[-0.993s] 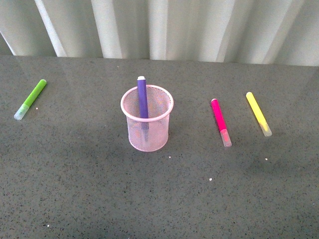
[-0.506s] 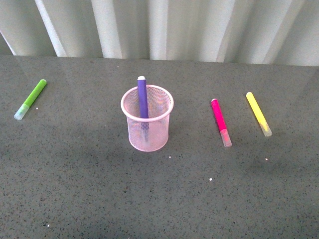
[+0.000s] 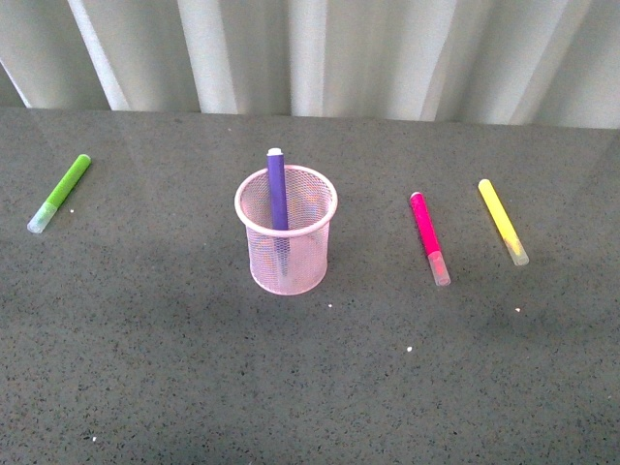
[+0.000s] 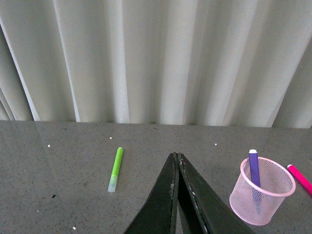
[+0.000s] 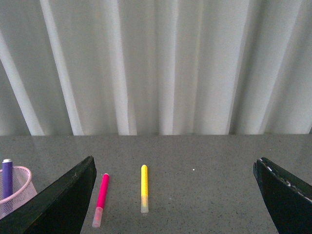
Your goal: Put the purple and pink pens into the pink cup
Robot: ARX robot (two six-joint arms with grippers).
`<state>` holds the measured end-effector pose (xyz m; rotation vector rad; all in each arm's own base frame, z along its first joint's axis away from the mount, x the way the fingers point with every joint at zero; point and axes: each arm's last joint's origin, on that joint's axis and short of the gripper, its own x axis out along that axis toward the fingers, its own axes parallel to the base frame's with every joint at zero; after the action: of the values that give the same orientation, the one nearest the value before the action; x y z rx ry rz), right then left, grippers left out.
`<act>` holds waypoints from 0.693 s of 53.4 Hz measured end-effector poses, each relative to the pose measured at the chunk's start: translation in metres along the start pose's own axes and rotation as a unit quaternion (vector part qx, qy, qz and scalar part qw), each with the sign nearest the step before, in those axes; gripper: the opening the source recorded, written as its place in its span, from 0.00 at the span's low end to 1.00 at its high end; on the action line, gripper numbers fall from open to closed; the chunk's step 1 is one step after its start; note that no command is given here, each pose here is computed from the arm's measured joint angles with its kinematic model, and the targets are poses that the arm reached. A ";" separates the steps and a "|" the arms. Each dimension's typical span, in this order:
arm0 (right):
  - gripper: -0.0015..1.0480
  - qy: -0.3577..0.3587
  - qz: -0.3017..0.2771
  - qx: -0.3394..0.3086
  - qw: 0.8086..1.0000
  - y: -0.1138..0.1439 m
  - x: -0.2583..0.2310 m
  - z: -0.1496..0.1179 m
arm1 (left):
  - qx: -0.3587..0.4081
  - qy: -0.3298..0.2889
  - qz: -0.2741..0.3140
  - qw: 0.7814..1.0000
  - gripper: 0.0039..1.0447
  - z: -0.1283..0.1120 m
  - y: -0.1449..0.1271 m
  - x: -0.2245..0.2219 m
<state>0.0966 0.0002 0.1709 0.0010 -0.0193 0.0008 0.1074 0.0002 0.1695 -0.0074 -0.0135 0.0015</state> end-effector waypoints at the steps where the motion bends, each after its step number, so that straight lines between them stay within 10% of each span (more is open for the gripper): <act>1: 0.93 0.000 0.000 0.000 1.000 0.000 0.000 0.000 | 0.000 0.002 0.000 1.000 0.03 -0.001 0.000 -0.002; 22: 0.93 0.000 0.000 0.000 1.000 0.000 0.000 0.000 | 0.000 0.003 0.000 1.000 0.03 -0.003 0.000 -0.010; 37: 0.93 -0.002 0.007 0.002 1.000 0.000 0.000 0.000 | 0.000 0.003 0.000 1.000 0.44 -0.003 0.000 -0.010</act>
<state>0.0967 0.0002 0.1712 0.0049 -0.0223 0.0157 0.0973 0.0001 0.1667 -0.0074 -0.0067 0.0015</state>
